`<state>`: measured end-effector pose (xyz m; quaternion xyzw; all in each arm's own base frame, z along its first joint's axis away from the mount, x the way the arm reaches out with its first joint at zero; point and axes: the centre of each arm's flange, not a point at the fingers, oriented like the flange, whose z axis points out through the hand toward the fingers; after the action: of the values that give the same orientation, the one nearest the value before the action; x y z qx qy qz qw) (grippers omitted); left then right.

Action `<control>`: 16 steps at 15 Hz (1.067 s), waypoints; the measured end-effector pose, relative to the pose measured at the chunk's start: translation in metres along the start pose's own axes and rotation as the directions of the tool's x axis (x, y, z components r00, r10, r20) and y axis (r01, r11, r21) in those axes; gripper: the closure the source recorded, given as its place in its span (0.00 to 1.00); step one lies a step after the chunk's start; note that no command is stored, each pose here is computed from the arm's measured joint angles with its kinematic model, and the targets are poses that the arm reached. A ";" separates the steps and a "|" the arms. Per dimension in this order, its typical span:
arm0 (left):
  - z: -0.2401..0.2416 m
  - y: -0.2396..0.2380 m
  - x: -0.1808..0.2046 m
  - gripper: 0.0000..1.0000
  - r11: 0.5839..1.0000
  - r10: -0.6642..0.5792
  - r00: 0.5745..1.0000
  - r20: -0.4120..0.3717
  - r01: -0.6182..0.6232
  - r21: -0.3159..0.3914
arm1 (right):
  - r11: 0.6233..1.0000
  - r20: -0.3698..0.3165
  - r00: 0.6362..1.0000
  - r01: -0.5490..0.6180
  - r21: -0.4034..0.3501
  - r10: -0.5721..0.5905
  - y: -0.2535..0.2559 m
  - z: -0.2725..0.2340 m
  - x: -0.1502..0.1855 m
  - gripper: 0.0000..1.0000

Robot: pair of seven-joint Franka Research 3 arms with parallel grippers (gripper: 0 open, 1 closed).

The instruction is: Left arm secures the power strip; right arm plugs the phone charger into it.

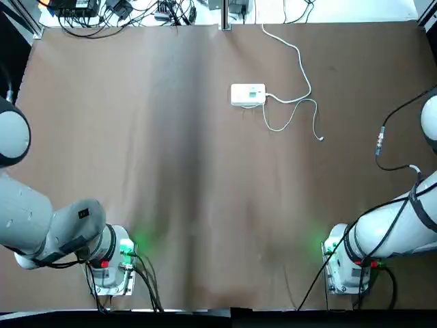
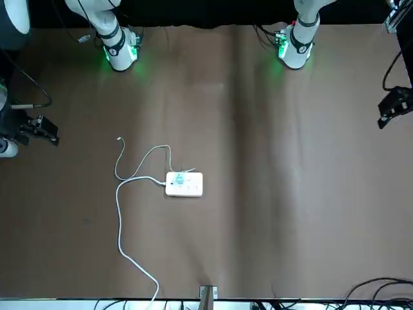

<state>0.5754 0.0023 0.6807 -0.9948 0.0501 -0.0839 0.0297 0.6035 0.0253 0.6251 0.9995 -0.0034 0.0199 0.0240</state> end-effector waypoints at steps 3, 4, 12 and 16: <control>0.002 0.003 -0.003 0.00 1.000 0.000 1.000 0.028 0.001 -0.014 | 1.000 -0.010 1.000 -0.004 0.001 0.004 0.003 -0.007 -0.003 0.00; 0.002 0.007 -0.005 0.00 1.000 0.002 0.999 0.041 -0.002 -0.015 | 1.000 -0.014 1.000 -0.005 0.002 0.005 0.003 -0.010 -0.004 0.00; 0.005 0.014 -0.023 0.00 0.995 -0.011 0.992 0.128 0.023 -0.096 | 1.000 -0.025 1.000 -0.008 0.004 0.009 0.006 -0.018 -0.009 0.00; 0.028 0.021 -0.023 0.00 0.996 -0.006 0.994 0.105 0.016 -0.091 | 1.000 -0.022 1.000 -0.013 0.003 0.013 0.008 -0.016 -0.009 0.00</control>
<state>0.5561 -0.0145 0.6476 -0.9984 0.0469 -0.0295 -0.0136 0.5937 0.0177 0.6411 0.9992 -0.0094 0.0308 0.0224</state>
